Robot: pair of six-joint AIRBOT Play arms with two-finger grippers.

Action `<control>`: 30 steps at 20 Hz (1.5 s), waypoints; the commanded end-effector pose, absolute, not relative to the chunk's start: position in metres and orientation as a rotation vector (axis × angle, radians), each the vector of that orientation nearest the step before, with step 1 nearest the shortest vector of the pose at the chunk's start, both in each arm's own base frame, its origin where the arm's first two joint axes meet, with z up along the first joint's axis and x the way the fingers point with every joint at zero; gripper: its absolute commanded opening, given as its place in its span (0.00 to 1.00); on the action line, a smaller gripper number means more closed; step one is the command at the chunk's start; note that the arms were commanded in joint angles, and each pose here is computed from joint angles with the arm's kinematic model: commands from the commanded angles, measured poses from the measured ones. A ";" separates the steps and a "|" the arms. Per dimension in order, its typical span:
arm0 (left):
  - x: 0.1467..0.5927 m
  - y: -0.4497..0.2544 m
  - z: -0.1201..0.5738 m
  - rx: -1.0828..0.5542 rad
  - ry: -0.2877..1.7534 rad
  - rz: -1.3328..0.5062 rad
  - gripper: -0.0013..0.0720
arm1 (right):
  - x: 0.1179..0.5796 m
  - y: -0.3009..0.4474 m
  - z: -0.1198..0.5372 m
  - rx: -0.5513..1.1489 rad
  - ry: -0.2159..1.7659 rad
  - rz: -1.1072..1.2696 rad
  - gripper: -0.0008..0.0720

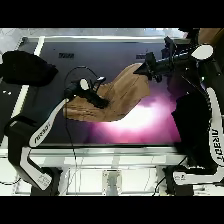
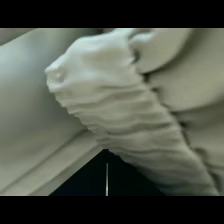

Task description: Fold the clothes and pants, and hang the long-sleeved shirts on hangers.

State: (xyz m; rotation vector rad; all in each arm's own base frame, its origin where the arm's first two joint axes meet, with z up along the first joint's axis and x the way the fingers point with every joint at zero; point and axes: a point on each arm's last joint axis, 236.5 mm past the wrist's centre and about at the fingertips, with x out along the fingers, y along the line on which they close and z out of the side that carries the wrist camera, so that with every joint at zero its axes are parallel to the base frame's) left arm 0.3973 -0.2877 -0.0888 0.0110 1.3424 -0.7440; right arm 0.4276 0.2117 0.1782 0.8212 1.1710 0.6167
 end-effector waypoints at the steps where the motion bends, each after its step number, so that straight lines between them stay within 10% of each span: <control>1: 0.416 -0.325 -0.086 -0.175 1.256 -0.739 0.04 | 0.431 0.234 0.178 0.825 1.158 0.631 0.06; 9: 0.436 -0.147 -0.057 0.197 1.369 -0.423 0.04 | 0.447 0.292 0.166 0.795 1.068 0.602 0.06; 19: 0.429 0.035 0.090 0.014 1.136 -0.064 0.04 | 0.424 0.456 0.113 0.818 1.077 0.728 0.07; 20: 0.423 0.041 0.092 0.005 1.145 -0.052 0.04 | 0.426 0.476 0.115 0.818 1.028 0.752 0.11; 22: 0.418 0.045 0.090 -0.003 1.167 -0.045 0.04 | 0.436 0.505 0.129 0.843 0.920 0.787 0.65; 30: 0.416 0.044 0.089 -0.005 1.177 -0.048 0.04 | 0.469 0.401 0.137 0.519 1.017 0.750 0.65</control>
